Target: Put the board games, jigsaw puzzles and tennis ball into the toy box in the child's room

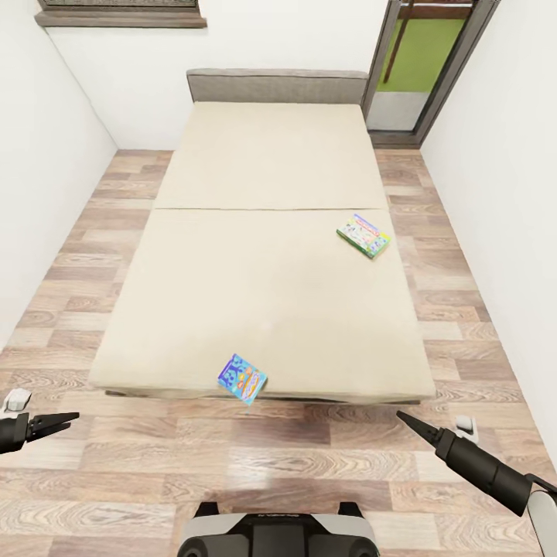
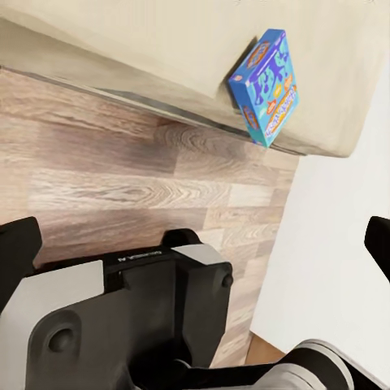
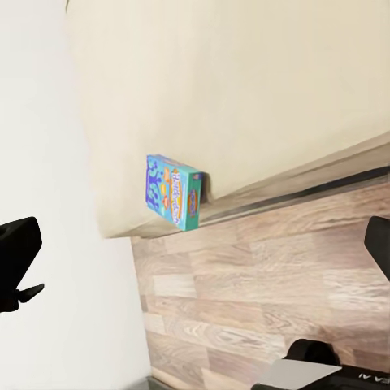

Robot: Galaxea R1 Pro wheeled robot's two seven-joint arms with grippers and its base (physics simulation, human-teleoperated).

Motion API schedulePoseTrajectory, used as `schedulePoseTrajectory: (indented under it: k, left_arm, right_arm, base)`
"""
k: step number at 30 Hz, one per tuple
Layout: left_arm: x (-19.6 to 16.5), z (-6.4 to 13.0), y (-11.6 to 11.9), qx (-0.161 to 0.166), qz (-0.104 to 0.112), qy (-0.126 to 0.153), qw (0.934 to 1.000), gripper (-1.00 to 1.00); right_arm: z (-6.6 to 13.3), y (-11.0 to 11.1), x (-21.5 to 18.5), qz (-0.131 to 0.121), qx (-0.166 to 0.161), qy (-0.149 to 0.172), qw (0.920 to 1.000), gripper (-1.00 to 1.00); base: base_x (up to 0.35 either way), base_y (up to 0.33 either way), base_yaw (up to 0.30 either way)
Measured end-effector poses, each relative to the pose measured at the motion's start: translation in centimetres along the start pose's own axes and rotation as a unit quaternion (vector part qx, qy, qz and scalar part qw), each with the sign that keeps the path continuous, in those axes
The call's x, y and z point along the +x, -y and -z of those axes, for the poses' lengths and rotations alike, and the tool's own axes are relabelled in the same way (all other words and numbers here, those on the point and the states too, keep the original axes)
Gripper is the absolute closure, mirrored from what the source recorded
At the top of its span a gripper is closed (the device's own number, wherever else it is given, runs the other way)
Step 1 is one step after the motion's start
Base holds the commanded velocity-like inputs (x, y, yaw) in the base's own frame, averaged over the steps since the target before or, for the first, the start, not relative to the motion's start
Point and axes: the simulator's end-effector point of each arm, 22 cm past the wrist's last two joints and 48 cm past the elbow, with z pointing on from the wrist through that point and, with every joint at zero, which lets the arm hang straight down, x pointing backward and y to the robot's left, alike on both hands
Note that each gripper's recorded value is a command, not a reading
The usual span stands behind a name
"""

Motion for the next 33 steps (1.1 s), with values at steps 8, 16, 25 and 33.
schedulePoseTrajectory:
  k: [8, 16, 25, 33]
  left_arm:
    - [-0.4, -0.4, -0.2, 0.002, -0.002, 0.004, 1.0000, -1.00]
    - [-0.9, -0.8, -0.4, 0.004, -0.005, 0.008, 0.9999, -1.00]
    - [-1.3, -0.9, -0.3, 0.007, -0.010, 0.014, 0.9998, -1.00]
    - [-1.6, -0.6, 0.2, 0.010, -0.015, 0.018, 0.9997, -1.00]
  right_arm:
    - [-0.5, 0.2, -0.3, 0.005, -0.004, 0.004, 1.0000, -1.00]
    - [-1.4, 0.3, -0.1, 0.007, -0.011, 0.004, 0.9999, -1.00]
    - [-2.9, -0.6, 0.9, 0.017, -0.027, -0.007, 0.9995, -1.00]
    - [-3.3, -1.0, 1.4, 0.020, -0.034, -0.012, 0.9992, -1.00]
  base:
    - [-0.003, 0.000, 0.065]
    - [0.000, 0.000, 0.072]
    - [0.000, 0.000, 0.075]
    - [0.000, 0.000, 0.075]
